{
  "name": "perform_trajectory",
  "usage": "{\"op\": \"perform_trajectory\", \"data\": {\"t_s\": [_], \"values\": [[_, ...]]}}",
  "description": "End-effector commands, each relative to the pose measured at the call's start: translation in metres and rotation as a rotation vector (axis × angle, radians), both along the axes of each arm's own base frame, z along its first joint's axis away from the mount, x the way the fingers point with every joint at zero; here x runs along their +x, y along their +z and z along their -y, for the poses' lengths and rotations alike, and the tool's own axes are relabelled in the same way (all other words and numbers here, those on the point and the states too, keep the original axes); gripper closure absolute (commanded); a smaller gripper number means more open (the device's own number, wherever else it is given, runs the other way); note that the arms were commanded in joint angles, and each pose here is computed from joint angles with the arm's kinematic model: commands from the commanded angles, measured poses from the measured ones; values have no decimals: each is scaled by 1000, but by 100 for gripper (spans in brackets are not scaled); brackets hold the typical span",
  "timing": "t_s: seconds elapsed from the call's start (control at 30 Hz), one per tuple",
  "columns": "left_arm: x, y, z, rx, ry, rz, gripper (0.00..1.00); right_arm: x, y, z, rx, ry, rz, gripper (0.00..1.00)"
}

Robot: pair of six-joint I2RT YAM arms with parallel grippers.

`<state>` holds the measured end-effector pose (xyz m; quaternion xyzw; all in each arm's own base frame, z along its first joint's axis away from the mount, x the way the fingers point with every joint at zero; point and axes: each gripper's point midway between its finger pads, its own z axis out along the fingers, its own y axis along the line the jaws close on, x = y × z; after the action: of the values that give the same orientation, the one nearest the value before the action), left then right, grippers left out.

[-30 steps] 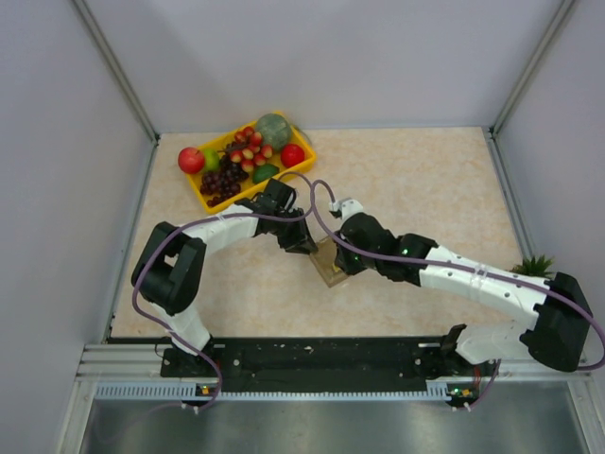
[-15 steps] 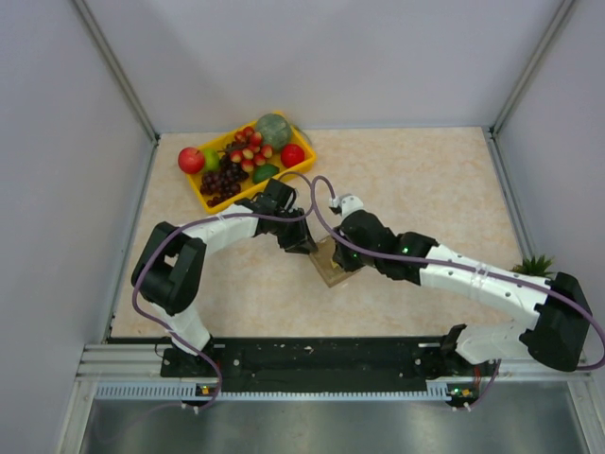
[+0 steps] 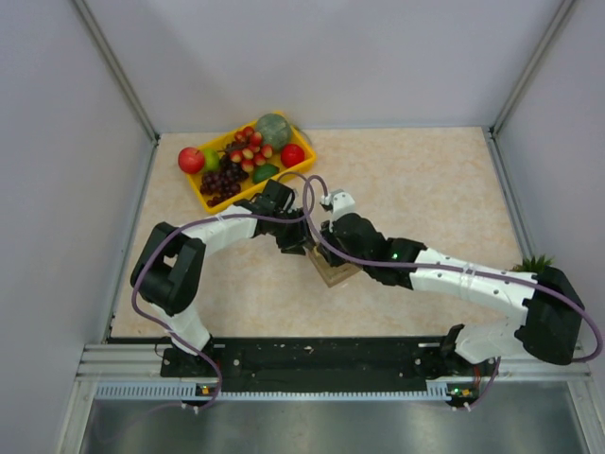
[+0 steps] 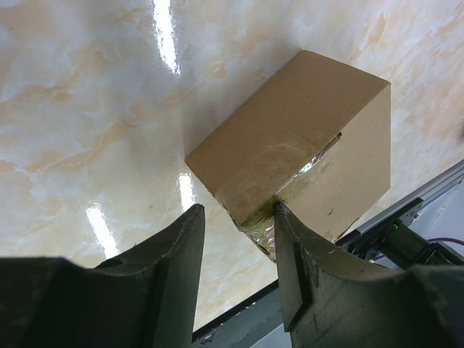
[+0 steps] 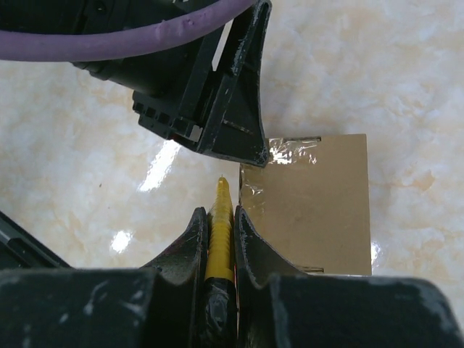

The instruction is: Unpack the express box

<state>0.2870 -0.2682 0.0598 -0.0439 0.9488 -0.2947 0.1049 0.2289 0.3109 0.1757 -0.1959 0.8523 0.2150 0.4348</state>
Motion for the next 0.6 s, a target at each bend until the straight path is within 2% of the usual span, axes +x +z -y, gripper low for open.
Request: {"op": "perform_trajectory", "data": {"t_s": [0.0, 0.23, 0.57], "values": [[-25, -68, -58, 318, 24, -87, 55, 15, 2, -9, 34, -65, 60, 100], [-25, -70, -60, 328, 20, -94, 62, 18, -5, -5, 16, -85, 80, 100], [-24, -70, -58, 327, 19, -96, 63, 13, -20, -10, 1, -54, 45, 100]]}}
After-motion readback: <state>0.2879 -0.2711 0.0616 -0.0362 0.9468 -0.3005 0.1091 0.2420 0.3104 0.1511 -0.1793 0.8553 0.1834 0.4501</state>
